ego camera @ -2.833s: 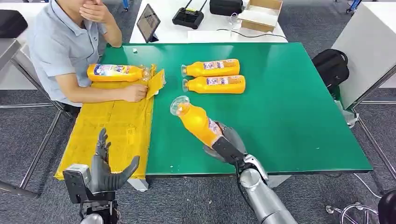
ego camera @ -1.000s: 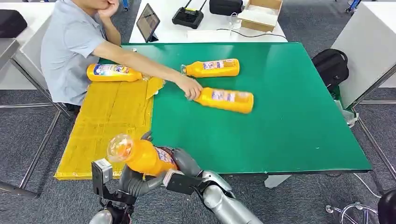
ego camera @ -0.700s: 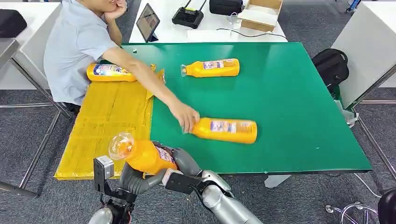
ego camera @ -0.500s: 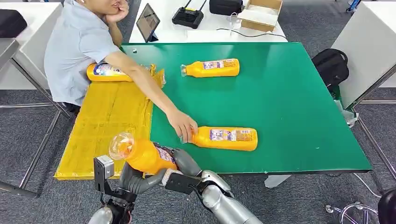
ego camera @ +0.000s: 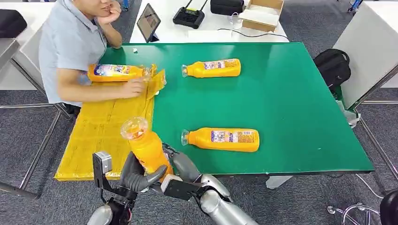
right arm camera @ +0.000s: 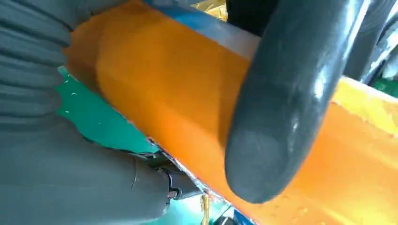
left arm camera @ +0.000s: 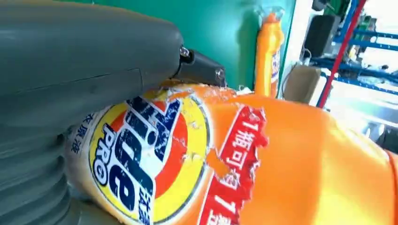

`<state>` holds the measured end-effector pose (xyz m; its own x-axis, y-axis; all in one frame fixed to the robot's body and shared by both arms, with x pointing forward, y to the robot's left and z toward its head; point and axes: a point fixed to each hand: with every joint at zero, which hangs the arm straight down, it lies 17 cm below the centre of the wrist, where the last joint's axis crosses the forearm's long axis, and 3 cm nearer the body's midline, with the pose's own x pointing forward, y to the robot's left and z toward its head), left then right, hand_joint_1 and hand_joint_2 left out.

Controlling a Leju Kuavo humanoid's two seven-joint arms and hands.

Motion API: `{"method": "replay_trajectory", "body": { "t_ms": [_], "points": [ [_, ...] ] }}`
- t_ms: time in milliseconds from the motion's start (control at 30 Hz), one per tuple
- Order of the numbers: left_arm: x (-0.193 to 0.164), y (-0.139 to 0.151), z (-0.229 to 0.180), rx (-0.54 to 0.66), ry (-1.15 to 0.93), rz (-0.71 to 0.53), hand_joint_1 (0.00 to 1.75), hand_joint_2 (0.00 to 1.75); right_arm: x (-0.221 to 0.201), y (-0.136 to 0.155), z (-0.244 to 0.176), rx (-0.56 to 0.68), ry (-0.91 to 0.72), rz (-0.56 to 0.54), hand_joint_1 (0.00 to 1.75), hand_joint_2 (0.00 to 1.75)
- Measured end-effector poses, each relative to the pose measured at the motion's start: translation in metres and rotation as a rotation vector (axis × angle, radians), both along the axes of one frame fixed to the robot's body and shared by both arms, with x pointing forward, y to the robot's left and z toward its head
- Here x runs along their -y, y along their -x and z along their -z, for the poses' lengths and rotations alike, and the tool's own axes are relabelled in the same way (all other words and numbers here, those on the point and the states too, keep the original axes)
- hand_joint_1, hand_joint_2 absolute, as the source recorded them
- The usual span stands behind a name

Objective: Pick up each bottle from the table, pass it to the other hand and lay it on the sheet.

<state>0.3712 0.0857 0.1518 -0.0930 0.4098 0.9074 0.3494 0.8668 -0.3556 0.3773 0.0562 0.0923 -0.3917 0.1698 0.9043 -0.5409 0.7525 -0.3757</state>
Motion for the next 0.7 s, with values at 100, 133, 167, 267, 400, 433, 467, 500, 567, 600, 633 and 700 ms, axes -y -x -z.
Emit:
{"method": "replay_trajectory", "body": {
  "t_ms": [100,133,167,267,400,433,467,500,567,600,633,700],
  "points": [
    [-0.031,-0.022,0.009,-0.039,-0.017,-0.125,1.75,1.75,0.002,0.003,-0.006,0.048,-0.004,0.034,0.00,0.00],
    [-0.042,-0.027,0.010,-0.041,-0.029,-0.167,1.75,1.75,0.002,0.004,-0.008,0.065,-0.002,0.042,0.00,0.00],
    [-0.063,-0.036,0.015,-0.048,-0.063,-0.254,1.75,1.75,0.001,0.007,-0.015,0.112,-0.005,0.041,0.00,0.00],
    [-0.116,-0.050,0.016,-0.006,-0.198,-0.459,1.75,1.75,-0.008,0.018,-0.028,0.194,-0.001,0.026,0.00,0.00],
    [-0.139,-0.056,0.006,0.049,-0.287,-0.517,1.75,1.75,-0.014,0.027,-0.042,0.224,-0.032,0.006,0.00,0.00],
    [-0.142,-0.058,0.002,0.066,-0.306,-0.520,1.75,1.75,-0.015,0.029,-0.045,0.223,-0.047,-0.001,0.00,0.00],
    [-0.144,-0.061,-0.004,0.087,-0.323,-0.520,1.75,1.75,-0.015,0.030,-0.047,0.225,-0.059,-0.002,0.00,0.00],
    [-0.146,-0.064,-0.010,0.109,-0.344,-0.521,1.75,1.75,-0.015,0.030,-0.049,0.227,-0.071,-0.002,0.00,0.00],
    [-0.150,-0.071,-0.023,0.158,-0.405,-0.532,1.75,1.75,-0.015,0.031,-0.052,0.232,-0.088,-0.008,0.00,0.00],
    [-0.152,-0.074,-0.029,0.181,-0.448,-0.543,1.75,1.75,-0.015,0.032,-0.053,0.235,-0.092,-0.014,0.00,0.00],
    [-0.155,-0.077,-0.034,0.207,-0.505,-0.561,1.75,1.75,-0.016,0.034,-0.053,0.237,-0.096,-0.021,0.00,0.00],
    [-0.161,-0.085,-0.045,0.267,-0.676,-0.607,1.75,1.75,-0.016,0.035,-0.055,0.241,-0.103,-0.025,0.00,0.00]
  ]
}}
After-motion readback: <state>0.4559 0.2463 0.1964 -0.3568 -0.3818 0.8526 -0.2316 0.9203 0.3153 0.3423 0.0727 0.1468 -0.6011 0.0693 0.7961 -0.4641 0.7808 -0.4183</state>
